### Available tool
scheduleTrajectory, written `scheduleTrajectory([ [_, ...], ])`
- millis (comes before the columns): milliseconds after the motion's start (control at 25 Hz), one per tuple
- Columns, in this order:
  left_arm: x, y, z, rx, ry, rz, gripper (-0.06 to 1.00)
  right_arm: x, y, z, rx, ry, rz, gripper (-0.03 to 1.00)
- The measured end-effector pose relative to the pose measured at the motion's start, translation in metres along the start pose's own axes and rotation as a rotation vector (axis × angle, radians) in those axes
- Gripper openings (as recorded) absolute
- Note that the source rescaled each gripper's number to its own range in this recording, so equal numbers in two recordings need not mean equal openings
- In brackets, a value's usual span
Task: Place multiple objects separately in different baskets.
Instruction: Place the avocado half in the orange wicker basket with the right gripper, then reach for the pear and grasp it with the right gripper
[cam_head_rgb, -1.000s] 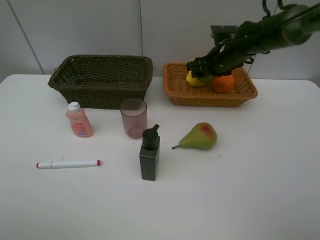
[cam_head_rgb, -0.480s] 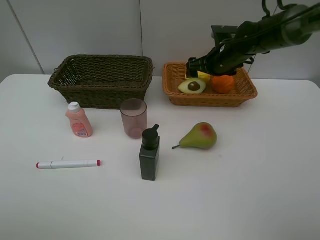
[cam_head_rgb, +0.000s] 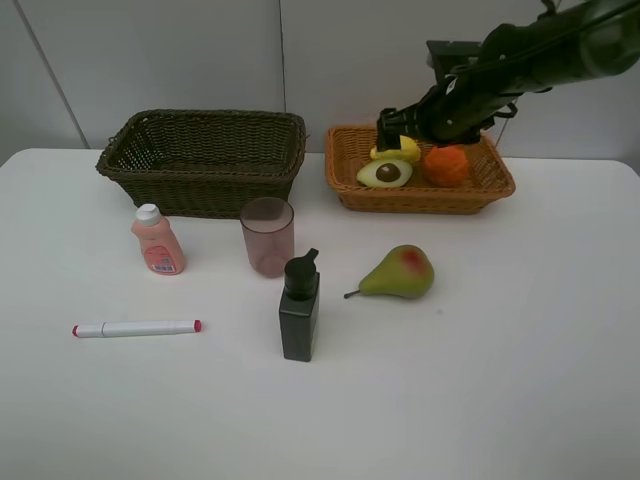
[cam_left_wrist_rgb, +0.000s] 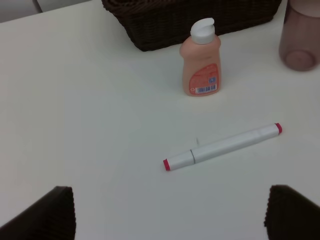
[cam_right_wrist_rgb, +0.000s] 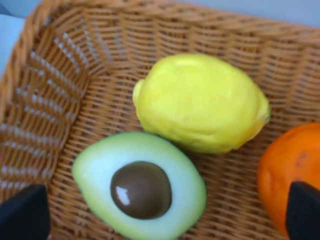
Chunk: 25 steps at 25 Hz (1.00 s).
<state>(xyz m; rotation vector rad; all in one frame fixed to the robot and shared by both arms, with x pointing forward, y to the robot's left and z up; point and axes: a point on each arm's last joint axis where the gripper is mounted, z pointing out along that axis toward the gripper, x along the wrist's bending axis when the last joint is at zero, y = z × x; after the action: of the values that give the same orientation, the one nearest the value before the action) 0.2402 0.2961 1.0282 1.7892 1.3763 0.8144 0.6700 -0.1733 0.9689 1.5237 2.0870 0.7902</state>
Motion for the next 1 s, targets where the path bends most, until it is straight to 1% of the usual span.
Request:
scheduleTrajectory([
  [160,0.000,0.000,0.000,0.000,0.000,0.000,1.00,0.002,0.004,-0.019,0.026,0.006,-0.034,1.00],
  [280,0.000,0.000,0.000,0.000,0.000,0.000,1.00,0.009,-0.002,-0.032,0.044,0.017,-0.060,1.00],
  [440,0.000,0.000,0.000,0.000,0.000,0.000,1.00,0.017,-0.024,-0.045,0.086,0.032,-0.109,1.00],
  [560,0.000,0.000,0.000,0.000,0.000,0.000,1.00,0.022,-0.039,-0.054,0.117,0.047,-0.190,1.00],
  [760,0.000,0.000,0.000,0.000,0.000,0.000,1.00,0.025,-0.060,-0.065,0.210,0.077,-0.337,1.00],
  [920,0.000,0.000,0.000,0.000,0.000,0.000,1.00,0.025,-0.074,-0.068,0.330,0.114,-0.409,1.00],
  [1000,0.000,0.000,0.000,0.000,0.000,0.000,1.00,0.026,-0.077,-0.069,0.360,0.132,-0.431,1.00],
])
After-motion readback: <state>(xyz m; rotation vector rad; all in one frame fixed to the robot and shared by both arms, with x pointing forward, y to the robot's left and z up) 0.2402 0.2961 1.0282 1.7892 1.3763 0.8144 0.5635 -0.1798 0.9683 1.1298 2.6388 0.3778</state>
